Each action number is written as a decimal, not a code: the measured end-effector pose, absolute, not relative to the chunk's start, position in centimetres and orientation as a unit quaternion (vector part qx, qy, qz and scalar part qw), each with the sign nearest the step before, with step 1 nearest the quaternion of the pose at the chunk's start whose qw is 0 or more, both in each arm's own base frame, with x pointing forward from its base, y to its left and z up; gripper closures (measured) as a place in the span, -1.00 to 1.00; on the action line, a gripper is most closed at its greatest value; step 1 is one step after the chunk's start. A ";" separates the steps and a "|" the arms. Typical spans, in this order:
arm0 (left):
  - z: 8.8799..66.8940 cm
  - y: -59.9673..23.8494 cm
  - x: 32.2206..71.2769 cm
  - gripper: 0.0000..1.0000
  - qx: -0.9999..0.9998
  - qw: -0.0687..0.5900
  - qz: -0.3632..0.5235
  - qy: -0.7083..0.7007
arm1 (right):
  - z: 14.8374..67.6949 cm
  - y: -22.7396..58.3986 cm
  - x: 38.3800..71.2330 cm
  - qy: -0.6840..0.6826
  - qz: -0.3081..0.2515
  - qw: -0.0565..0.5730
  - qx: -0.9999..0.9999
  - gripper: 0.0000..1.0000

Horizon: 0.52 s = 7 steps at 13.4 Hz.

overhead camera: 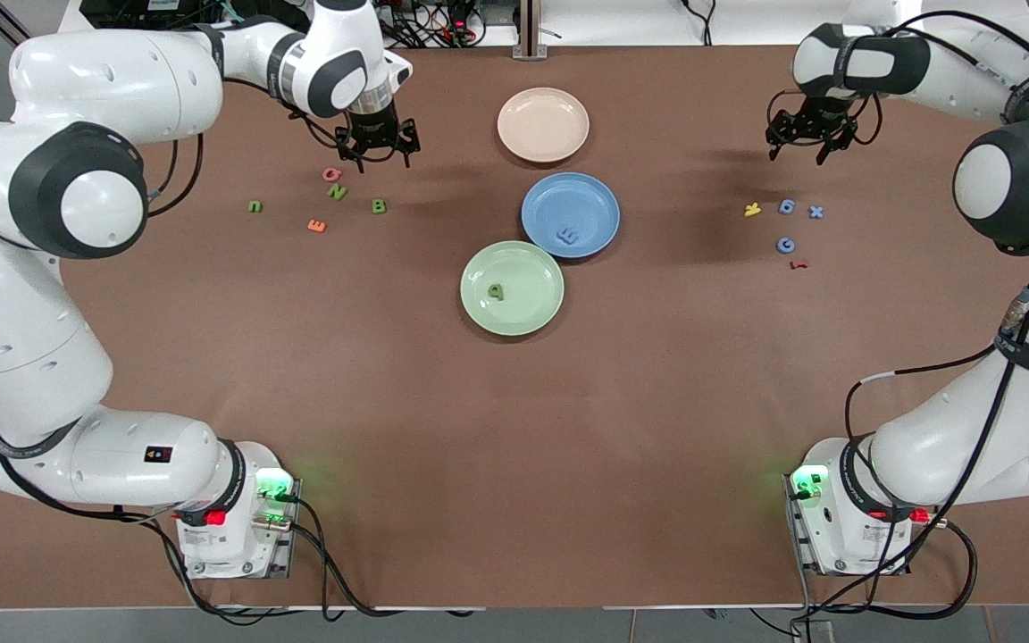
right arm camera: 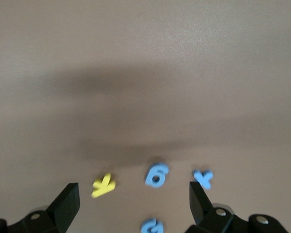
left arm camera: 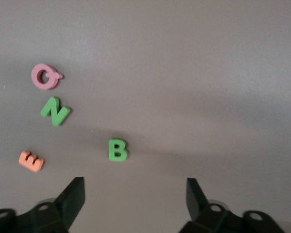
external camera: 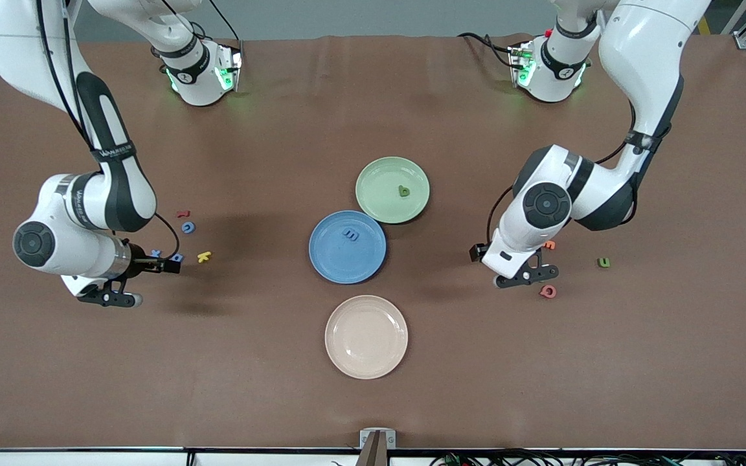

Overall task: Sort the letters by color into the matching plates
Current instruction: 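Move the right gripper to blue 6 while the left gripper grasps green B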

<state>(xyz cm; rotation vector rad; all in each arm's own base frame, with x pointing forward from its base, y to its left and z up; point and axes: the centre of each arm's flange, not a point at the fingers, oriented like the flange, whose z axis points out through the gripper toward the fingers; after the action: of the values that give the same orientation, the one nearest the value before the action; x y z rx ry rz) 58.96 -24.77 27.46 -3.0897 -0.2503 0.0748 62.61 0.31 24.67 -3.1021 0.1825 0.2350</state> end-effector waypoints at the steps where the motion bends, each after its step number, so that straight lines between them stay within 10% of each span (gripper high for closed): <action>1: 26.7 -24.0 59.0 -0.67 -0.997 0.013 0.019 -0.077 | 23.6 0.1 62.5 0.057 0.076 0.011 -0.995 -1.00; 7: 22.0 -21.8 58.0 -0.21 -0.996 0.004 0.036 -0.086 | 20.9 -0.8 62.4 0.047 0.083 0.009 -0.995 -0.65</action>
<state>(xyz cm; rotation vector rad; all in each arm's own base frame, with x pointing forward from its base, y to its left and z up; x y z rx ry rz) 58.01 -21.77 21.98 -3.1193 -0.2699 0.1131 62.36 -0.76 20.89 -3.1089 0.1453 0.2605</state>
